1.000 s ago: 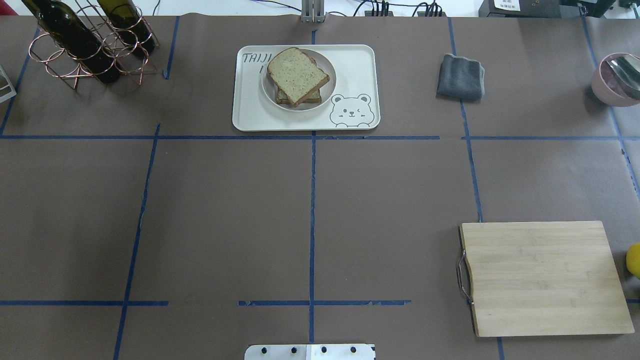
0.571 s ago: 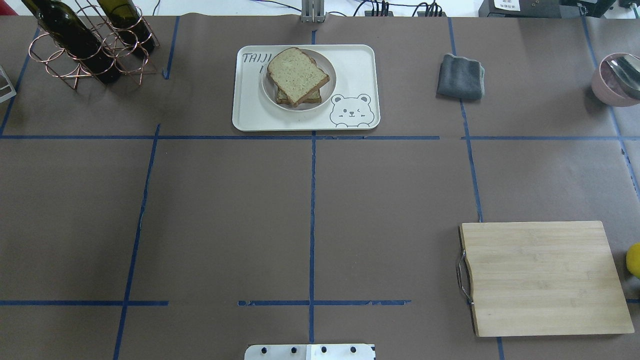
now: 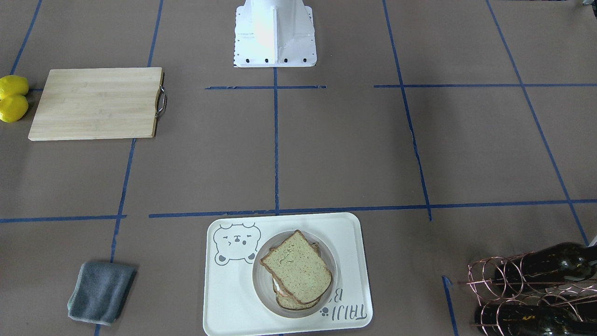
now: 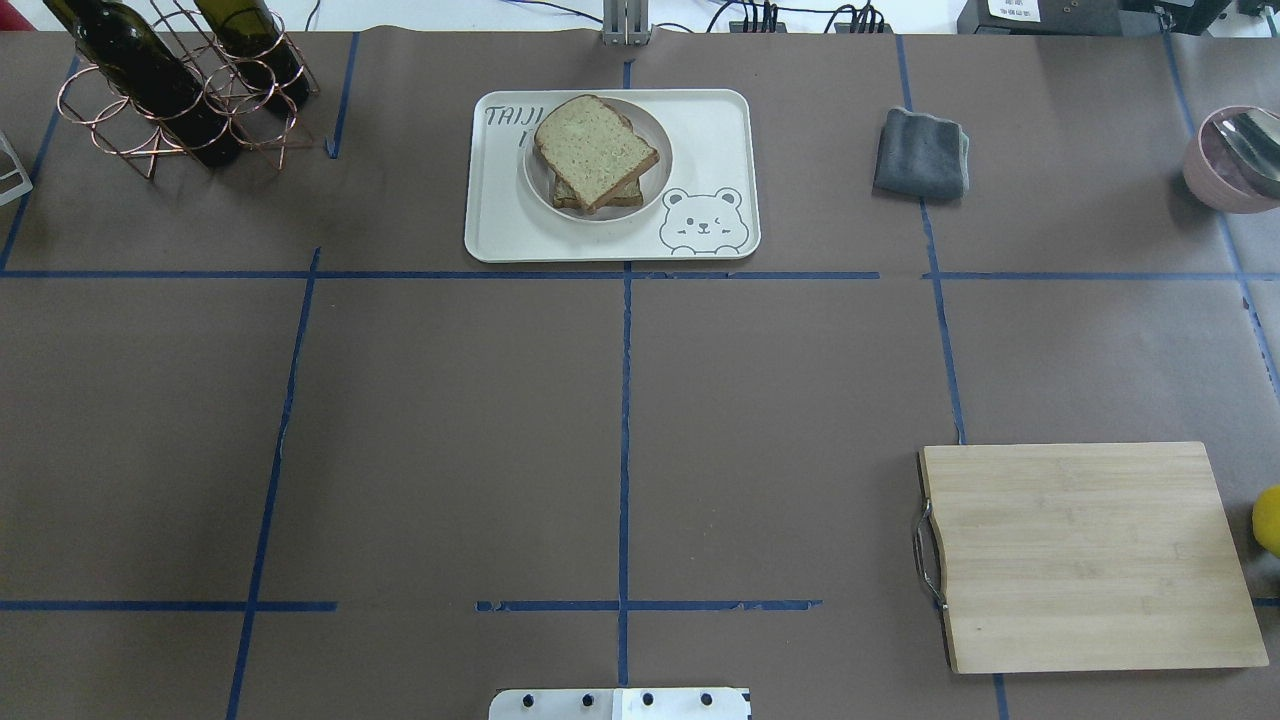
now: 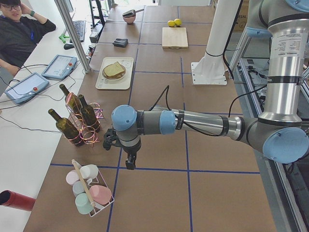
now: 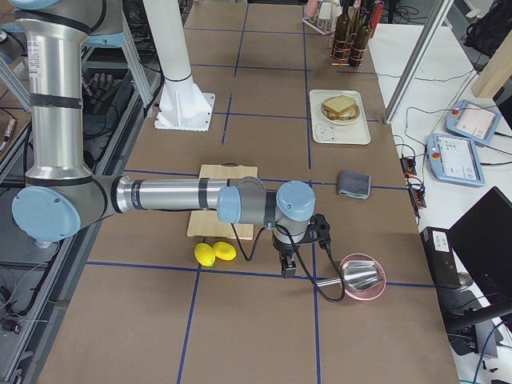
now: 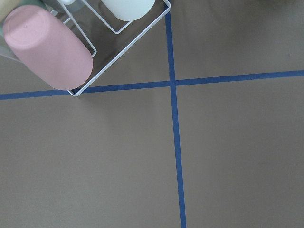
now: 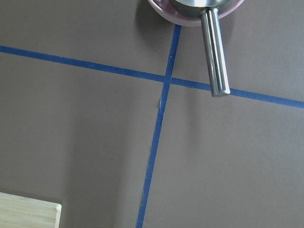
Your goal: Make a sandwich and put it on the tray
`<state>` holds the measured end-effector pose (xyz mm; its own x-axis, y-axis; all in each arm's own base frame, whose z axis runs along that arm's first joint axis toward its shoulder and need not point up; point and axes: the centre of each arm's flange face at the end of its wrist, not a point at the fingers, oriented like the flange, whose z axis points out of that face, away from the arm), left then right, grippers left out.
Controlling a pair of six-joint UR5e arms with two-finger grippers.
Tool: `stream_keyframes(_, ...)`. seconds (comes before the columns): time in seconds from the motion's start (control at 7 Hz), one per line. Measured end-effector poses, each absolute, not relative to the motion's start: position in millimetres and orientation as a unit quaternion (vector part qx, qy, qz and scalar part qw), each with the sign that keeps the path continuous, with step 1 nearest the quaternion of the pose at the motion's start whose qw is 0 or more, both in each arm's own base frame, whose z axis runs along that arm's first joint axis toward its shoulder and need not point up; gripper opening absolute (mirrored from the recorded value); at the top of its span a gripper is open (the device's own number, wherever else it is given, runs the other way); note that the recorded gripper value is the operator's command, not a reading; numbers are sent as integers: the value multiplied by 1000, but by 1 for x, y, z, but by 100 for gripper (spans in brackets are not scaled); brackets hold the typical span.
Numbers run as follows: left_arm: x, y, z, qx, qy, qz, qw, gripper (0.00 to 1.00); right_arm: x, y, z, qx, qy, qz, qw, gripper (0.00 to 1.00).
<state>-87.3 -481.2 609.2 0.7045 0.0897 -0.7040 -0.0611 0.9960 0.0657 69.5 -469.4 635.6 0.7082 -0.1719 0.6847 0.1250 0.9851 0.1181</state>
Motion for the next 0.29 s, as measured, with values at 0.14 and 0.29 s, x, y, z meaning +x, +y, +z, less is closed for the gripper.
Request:
stream_keyframes(0.14,-87,-480,607,20,382,42,923,100,71,-470,634,34,-373,-80,924,100)
stream_keyframes(0.29,-87,-480,606,21,382,42,923,100,72,-470,633,35,-373,-80,924,100)
